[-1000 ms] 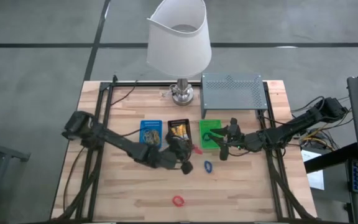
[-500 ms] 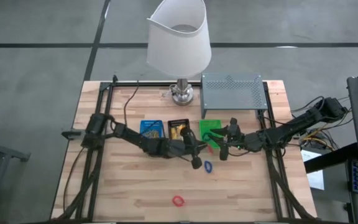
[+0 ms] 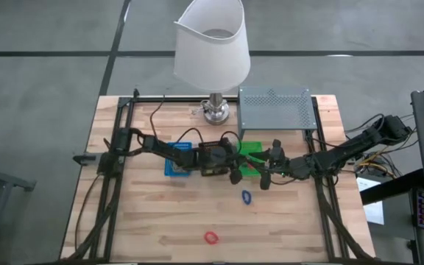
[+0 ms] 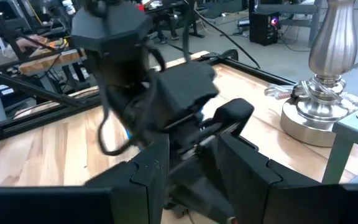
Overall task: Pick & Place Office Desk Supplies
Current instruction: Put the orange spring keychain into the green bin
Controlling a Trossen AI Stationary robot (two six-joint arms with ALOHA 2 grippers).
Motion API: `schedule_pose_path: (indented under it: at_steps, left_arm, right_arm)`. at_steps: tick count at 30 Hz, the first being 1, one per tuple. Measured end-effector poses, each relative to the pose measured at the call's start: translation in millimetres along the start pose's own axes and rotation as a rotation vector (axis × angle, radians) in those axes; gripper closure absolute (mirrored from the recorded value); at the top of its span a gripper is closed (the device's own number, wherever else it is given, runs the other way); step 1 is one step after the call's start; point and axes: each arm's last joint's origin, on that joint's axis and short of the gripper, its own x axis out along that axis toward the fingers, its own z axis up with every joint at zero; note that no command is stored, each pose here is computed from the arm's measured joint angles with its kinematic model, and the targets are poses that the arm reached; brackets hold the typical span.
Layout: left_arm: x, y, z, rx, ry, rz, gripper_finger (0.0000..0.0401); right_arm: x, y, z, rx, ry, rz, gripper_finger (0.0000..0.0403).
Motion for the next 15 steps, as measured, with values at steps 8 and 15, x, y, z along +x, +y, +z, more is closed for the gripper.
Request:
schedule_pose_path:
  at_steps: [8,15]
  left_arm:
    - [5.6,2.8,7.6,0.025,0.106,0.035,0.0359]
    - [6.3,5.1,7.5,0.033,0.141,0.049,0.0359]
  right_arm:
    - [0.0,0.0,0.1,0.000,0.000,0.000,0.0268]
    - [0.0,0.0,-0.1,0.000,0.000,0.000,0.0268]
